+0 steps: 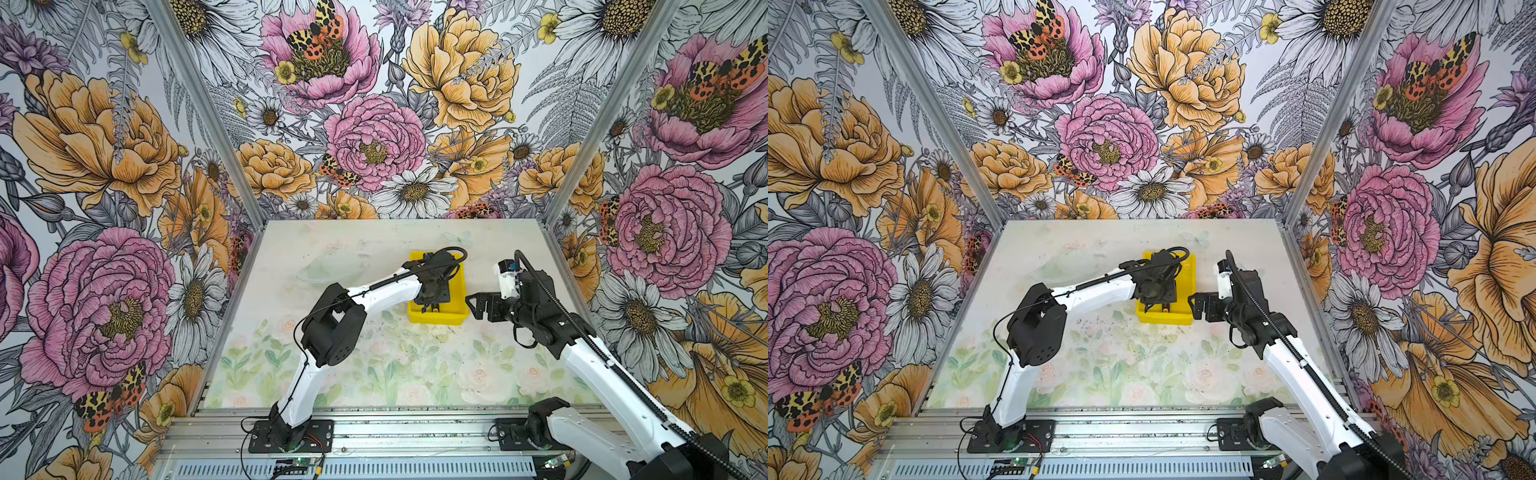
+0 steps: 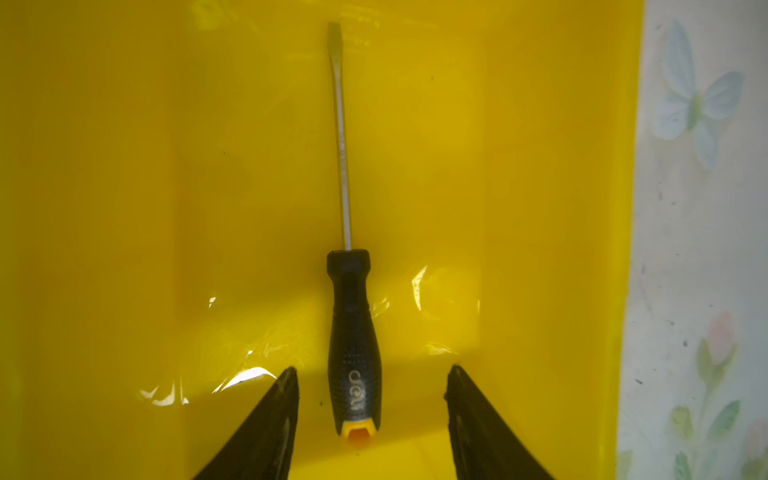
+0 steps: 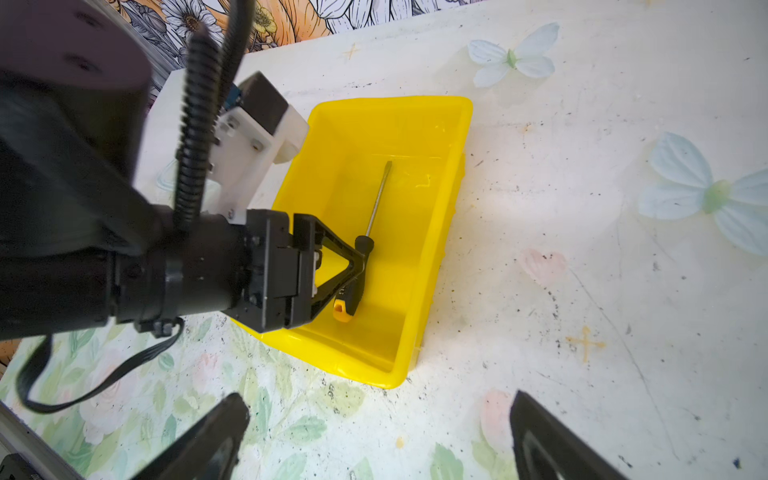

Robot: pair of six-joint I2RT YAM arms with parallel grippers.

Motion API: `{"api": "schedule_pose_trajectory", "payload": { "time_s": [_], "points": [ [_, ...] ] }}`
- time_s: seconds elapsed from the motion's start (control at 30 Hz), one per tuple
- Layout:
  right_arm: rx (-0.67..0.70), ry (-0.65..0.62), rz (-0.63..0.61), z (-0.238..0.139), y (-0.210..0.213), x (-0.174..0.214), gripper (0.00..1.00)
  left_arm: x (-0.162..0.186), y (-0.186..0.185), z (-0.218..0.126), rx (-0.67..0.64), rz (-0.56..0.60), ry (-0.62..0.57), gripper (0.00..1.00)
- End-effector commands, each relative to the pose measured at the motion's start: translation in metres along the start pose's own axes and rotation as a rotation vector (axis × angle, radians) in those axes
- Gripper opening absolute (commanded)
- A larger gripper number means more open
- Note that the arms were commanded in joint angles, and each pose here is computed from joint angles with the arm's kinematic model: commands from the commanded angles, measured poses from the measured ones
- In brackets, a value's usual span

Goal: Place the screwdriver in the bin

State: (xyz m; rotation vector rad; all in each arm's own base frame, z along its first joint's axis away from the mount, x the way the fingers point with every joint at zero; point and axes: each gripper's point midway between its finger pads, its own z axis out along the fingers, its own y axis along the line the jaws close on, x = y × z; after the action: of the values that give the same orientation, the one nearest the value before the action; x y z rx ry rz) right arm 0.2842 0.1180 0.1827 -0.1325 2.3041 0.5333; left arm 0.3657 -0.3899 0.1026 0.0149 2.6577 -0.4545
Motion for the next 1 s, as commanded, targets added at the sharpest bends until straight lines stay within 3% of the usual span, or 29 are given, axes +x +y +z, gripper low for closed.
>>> {"api": "schedule_pose_trajectory", "payload": {
  "time_s": [0.0, 0.17, 0.37, 0.63, 0.87, 0.97],
  "points": [
    [0.029, -0.038, 0.006, -0.005, -0.006, -0.006, 0.99, -0.023, -0.001, -0.037, 0.018, 0.000, -0.091, 0.64],
    [0.053, -0.064, -0.001, -0.008, -0.009, -0.013, 0.99, -0.030, 0.011, -0.073, 0.012, 0.023, -0.152, 0.74],
    [0.131, -0.119, 0.009, -0.016, -0.021, -0.024, 1.00, -0.042, 0.052, -0.125, -0.061, 0.102, -0.271, 0.85],
    [0.249, -0.241, 0.039, -0.046, -0.038, -0.040, 1.00, -0.042, 0.131, -0.173, -0.278, 0.235, -0.452, 0.99],
    [0.505, -0.315, 0.018, -0.070, -0.083, -0.029, 0.99, -0.025, 0.211, -0.192, -0.366, 0.140, -0.537, 0.99],
    [0.681, -0.357, 0.064, -0.085, -0.113, -0.018, 1.00, -0.016, 0.254, -0.191, -0.365, 0.073, -0.549, 0.99]
  ]
}}
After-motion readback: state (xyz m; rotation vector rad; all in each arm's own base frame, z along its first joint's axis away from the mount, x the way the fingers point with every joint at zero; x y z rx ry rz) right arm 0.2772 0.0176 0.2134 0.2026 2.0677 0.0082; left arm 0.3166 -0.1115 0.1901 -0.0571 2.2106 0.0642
